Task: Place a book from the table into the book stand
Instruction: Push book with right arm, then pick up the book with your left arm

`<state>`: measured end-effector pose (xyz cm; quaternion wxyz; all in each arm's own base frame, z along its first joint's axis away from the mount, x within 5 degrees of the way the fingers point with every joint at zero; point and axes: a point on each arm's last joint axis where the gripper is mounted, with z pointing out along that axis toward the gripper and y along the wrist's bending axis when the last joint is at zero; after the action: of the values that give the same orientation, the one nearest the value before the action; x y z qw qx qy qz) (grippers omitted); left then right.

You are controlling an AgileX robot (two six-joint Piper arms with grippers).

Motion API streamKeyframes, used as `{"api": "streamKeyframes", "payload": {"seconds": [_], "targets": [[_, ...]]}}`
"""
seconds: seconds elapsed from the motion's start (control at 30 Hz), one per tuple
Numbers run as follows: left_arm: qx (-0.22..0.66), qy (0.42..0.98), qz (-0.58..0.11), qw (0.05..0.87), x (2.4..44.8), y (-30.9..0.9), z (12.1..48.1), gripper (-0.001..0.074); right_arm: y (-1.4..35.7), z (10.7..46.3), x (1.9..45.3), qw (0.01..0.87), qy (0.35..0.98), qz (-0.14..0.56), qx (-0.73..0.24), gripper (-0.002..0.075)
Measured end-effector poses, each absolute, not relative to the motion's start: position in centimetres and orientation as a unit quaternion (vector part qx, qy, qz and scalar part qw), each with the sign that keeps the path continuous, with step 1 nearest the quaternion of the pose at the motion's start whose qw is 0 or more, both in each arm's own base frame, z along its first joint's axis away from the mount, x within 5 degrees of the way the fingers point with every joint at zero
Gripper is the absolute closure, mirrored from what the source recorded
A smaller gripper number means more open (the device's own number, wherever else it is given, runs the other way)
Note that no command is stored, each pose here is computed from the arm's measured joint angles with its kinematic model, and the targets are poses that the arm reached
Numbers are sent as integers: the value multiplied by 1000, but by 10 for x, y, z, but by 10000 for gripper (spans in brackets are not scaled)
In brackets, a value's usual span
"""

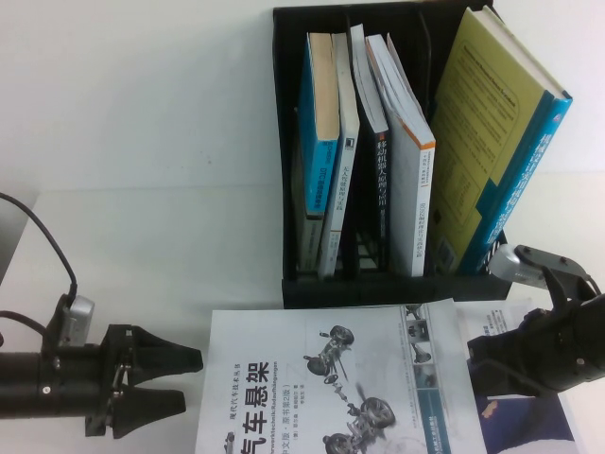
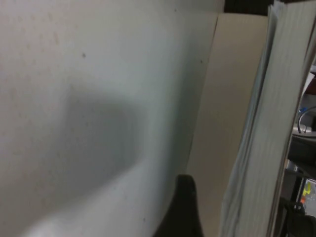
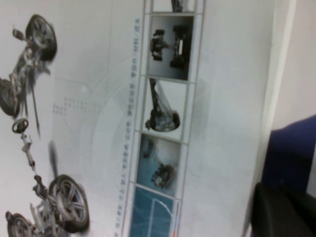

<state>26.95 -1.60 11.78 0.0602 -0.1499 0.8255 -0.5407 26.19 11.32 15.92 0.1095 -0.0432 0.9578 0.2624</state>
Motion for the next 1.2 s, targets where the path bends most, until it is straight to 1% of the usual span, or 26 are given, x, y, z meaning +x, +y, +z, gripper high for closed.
{"api": "streamKeyframes", "payload": {"seconds": [0.13, 0.27, 0.47, 0.73, 0.8, 0.83, 0.87, 0.9, 0.97, 1.0, 1.07, 1.2], "targets": [[-142, 825, -543, 62, 271, -21, 117, 168, 113, 159, 262, 110, 958, 263, -43, 731], [-113, 826, -549, 64, 272, -37, 118, 168, 114, 159, 262, 110, 957, 265, -39, 731], [-104, 819, -560, 71, 274, -55, 120, 165, 114, 160, 262, 111, 956, 269, -40, 731], [-100, 821, -557, 75, 275, -56, 120, 170, 117, 163, 263, 115, 951, 284, -50, 731], [-99, 822, -556, 75, 274, -56, 119, 213, 117, 163, 263, 115, 950, 285, -50, 731], [-98, 823, -554, 75, 274, -56, 119, 245, 117, 163, 263, 115, 950, 285, -50, 731], [-94, 825, -552, 76, 274, -56, 119, 297, 117, 163, 264, 116, 950, 285, -51, 731], [-89, 827, -549, 78, 274, -56, 118, 362, 117, 163, 264, 116, 950, 285, -51, 731], [-72, 832, -543, 82, 273, -55, 117, 524, 117, 163, 264, 118, 950, 283, -50, 731], [-64, 833, -543, 85, 272, -55, 117, 589, 117, 163, 264, 120, 951, 282, -48, 731], [-57, 831, -547, 86, 272, -56, 118, 623, 117, 163, 265, 123, 951, 281, -46, 731], [-57, 830, -548, 87, 272, -56, 119, 623, 117, 163, 265, 125, 951, 281, -45, 731]]}}
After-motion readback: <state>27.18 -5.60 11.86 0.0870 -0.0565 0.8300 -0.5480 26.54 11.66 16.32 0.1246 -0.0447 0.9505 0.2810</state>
